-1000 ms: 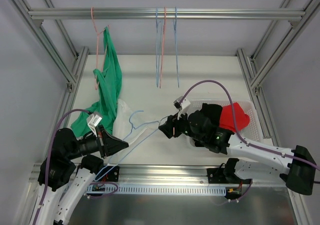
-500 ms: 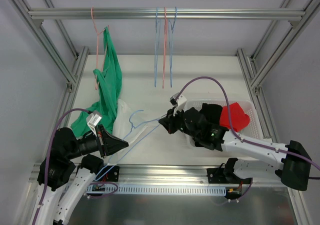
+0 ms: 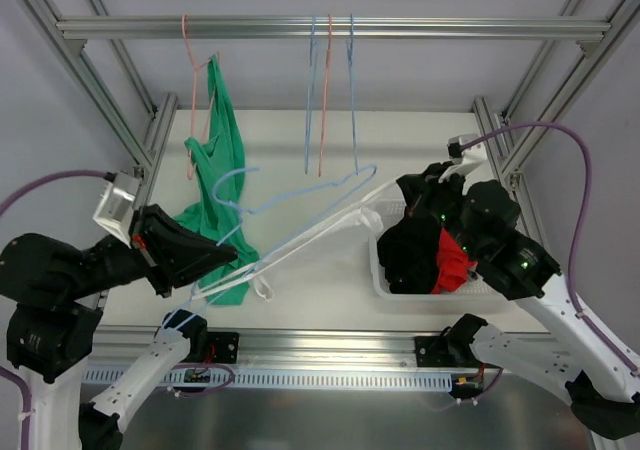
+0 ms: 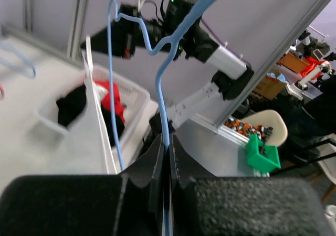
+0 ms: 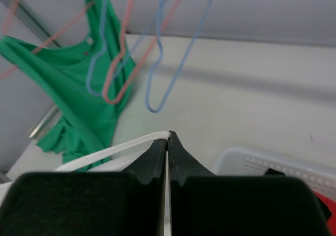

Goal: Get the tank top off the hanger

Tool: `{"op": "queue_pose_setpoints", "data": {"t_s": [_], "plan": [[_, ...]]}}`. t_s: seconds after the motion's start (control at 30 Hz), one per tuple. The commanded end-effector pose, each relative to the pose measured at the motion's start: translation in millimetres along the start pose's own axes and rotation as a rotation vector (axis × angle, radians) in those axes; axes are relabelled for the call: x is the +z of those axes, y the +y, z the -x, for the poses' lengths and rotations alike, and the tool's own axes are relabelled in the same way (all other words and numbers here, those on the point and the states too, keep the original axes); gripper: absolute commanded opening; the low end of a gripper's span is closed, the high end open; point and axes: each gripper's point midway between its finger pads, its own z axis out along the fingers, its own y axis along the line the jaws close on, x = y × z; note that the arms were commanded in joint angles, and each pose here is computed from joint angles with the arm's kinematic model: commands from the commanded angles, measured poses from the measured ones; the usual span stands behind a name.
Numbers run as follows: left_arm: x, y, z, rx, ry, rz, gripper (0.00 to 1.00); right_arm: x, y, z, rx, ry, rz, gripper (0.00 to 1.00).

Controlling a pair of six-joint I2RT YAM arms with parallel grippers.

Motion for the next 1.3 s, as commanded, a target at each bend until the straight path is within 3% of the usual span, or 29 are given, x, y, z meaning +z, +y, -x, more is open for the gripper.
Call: {"op": "queue_pose_setpoints", "data": {"t_s": [0.0,0.07,0.2,0.33,0.5,0.53,0.63,0.77,0.9,1.07,1.27], "plan": [[19,-21,59,0.065,-0.122,-0.12,0.0,-20,40,41,-0.023,-0.013,0.194,0.0],[21,-34,95,0.175,-0.29,-0.186,0.0,-33,65,54,0.005,-0.014,0.323,0.0],[28,3,127,0.202,-0.586,-0.18,0.0,-45,87,42,0.053,0.044,0.459,0.0],[33,28,138,0.233,-0.751,-0.199,0.0,-48,106,13,0.079,0.125,0.576,0.0],[82,44,124,0.313,-0.747,-0.298,0.0,-52,141,-33,-0.007,0.234,0.711,0.0],[87,30,119,0.338,-0.755,-0.368,0.0,-48,141,-43,-0.019,0.251,0.697,0.0],[110,46,100,0.349,-0.714,-0.388,0.0,-35,140,-71,-0.035,0.307,0.628,0.0],[98,53,80,0.454,-0.807,-0.408,0.0,-25,135,-113,-0.028,0.387,0.578,0.0],[91,70,71,0.478,-0.839,-0.318,0.0,-13,135,-149,-0.038,0.451,0.519,0.0],[72,68,79,0.446,-0.956,-0.312,0.0,2,137,-193,-0.056,0.494,0.416,0.0],[57,44,99,0.543,-1.03,-0.334,0.0,2,141,-217,-0.086,0.502,0.365,0.01]]}}
